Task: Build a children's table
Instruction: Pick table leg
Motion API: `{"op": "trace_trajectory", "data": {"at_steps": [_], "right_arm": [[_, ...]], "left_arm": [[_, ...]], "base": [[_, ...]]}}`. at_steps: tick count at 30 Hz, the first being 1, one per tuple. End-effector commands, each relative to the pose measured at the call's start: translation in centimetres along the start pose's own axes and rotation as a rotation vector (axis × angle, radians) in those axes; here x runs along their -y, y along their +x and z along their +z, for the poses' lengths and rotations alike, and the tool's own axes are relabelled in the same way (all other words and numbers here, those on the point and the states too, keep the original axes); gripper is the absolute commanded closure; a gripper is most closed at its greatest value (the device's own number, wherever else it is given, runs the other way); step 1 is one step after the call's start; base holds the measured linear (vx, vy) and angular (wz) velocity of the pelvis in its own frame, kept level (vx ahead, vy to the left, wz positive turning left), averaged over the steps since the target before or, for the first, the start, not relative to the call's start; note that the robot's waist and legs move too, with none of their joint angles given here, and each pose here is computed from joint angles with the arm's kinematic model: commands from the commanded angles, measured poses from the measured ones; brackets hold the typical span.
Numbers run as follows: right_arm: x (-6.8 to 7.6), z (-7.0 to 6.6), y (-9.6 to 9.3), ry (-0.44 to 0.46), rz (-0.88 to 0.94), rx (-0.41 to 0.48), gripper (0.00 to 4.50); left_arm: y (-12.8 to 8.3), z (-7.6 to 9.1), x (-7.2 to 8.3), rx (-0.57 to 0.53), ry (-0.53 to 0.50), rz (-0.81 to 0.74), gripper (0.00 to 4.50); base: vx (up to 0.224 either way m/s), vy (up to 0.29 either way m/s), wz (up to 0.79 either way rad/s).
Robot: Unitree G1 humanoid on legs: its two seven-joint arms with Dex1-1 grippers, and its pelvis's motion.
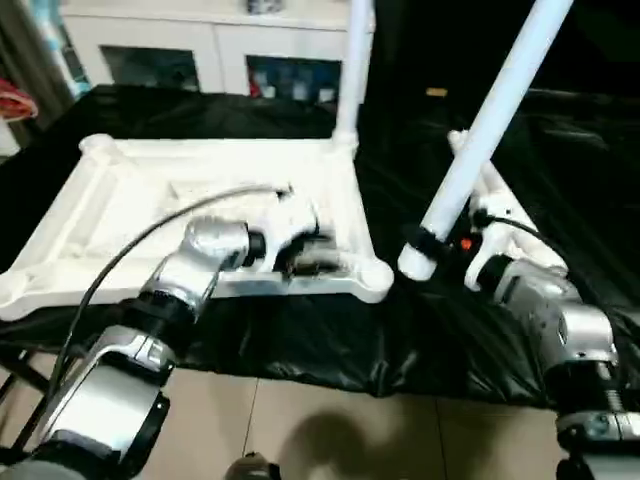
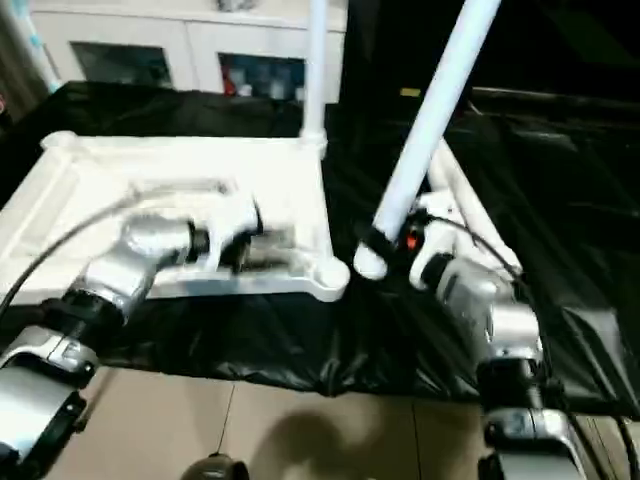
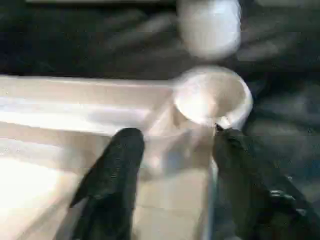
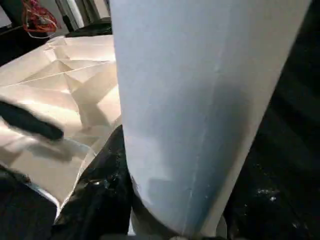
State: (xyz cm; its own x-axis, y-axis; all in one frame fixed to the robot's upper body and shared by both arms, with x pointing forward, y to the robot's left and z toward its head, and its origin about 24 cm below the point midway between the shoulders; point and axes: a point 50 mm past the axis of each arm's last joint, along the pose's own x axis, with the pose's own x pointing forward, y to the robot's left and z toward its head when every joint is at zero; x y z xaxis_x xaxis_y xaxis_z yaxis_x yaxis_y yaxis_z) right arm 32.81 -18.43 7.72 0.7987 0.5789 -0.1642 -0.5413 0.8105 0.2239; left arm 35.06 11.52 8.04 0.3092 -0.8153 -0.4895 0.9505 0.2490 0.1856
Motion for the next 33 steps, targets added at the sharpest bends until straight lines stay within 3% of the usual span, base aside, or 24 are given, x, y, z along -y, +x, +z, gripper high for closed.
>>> {"op": "trace_trajectory", "data": {"at_steps": [1, 13, 26, 33], "right_arm": [[-0.1, 0.8, -0.1, -0.03, -0.009, 0.042, 2.6], [-0.5, 0.1, -0.7, -0.032, -0.008, 0.032, 2.6], [-0.6, 0.2, -0.7, -0.043, 0.004, 0.027, 2.6], [-1.0, 0.7, -0.5, -0.086, 0.069, -0.002, 2.6]], "left_arm": [[-0.2, 0.3, -0.4, -0.028, 0.046, -0.035, 2.29], [-1.0, -1.7, -1.1, -0.156, 0.018, -0.099, 3.29], [-1.5, -2.1, -1.4, -0.143, -0.036, -0.106, 4.25], [-0.8, -2.2, -0.2, -0.08, -0.146, -0.234, 4.5]], "base": [[0.0, 0.0, 0.0], [0.0, 0.0, 0.0], [0.0, 0.0, 0.0], [0.0, 0.0, 0.0]]}}
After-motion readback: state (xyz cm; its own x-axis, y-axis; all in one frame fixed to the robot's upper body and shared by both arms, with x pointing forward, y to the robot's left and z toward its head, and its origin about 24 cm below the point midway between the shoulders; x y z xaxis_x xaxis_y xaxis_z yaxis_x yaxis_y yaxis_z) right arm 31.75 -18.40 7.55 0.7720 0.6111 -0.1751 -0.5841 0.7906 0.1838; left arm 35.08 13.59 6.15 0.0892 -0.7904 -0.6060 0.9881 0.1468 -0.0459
